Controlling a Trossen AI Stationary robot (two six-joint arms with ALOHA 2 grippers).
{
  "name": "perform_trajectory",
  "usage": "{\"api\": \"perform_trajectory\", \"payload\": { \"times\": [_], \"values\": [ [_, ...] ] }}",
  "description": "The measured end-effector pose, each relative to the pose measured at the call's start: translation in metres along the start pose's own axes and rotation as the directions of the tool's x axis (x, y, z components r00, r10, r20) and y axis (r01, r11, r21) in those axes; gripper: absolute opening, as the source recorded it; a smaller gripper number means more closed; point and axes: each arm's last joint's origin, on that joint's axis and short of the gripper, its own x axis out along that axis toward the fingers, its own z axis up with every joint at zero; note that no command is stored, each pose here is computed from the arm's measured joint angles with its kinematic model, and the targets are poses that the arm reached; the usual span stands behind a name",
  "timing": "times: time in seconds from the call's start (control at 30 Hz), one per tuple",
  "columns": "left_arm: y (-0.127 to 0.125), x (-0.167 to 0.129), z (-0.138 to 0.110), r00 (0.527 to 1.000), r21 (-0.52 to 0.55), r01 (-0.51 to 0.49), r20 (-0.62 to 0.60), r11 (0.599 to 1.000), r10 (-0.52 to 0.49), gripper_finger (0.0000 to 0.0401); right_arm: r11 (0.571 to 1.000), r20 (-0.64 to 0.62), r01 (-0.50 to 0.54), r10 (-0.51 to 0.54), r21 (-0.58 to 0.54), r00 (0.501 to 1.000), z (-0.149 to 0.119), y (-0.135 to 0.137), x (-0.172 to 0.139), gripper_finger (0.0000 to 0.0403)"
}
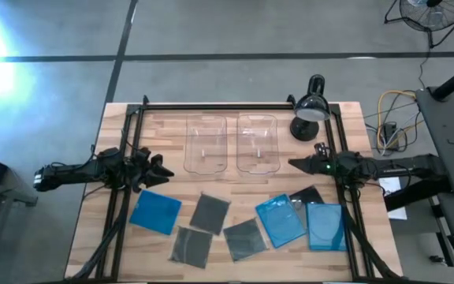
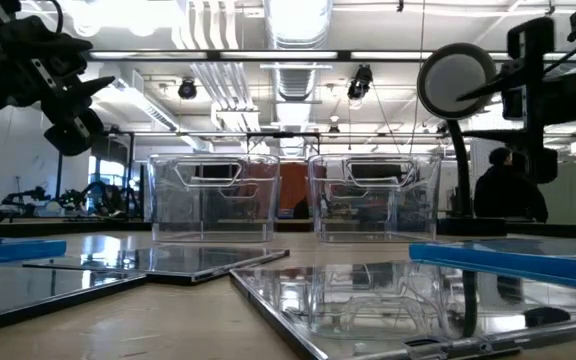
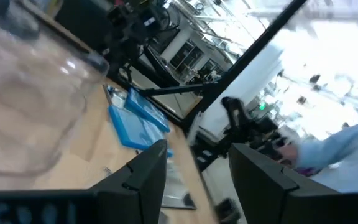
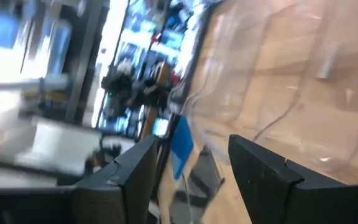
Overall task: Pick & place jewel cases by type
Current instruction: Put the black CD case into the right transparent bin
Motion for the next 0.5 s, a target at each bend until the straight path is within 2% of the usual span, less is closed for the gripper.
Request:
{"api": "perform_trajectory", "payload": {
  "times": [0.1, 0.2, 0.37, 0.43, 0.5],
  "values": [
    [0.001, 0.000, 0.000, 1.000, 0.149, -0.021, 0.016, 0.989, 0.019, 0.0155, 0.996, -0.013, -0.008, 0.010, 0.093, 1.000, -0.001, 0.001, 0.003, 0.0194],
    [0.002, 0.000, 0.002, 0.997, 0.175, -0.069, 0.058, 0.982, 0.060, 0.0155, 0.979, -0.098, 0.004, 0.016, 0.205, 0.995, -0.004, 0.002, 0.007, 0.0194],
    [0.000, 0.000, 0.006, 0.990, 0.052, -0.077, 0.125, 0.996, 0.070, 0.0155, 0.963, -0.245, 0.121, -0.060, 0.242, 0.968, -0.010, 0.017, 0.018, 0.0194],
    [-0.001, -0.001, 0.009, 0.982, -0.009, -0.081, 0.173, 0.997, 0.082, 0.0155, 0.954, -0.314, 0.213, -0.141, 0.209, 0.939, -0.014, 0.025, 0.024, 0.0194],
    [-0.002, -0.001, 0.012, 0.974, -0.099, -0.064, 0.213, 0.993, 0.084, 0.0155, 0.937, -0.389, 0.318, -0.243, 0.141, 0.889, -0.018, 0.033, 0.031, 0.0194]
  ]
}}
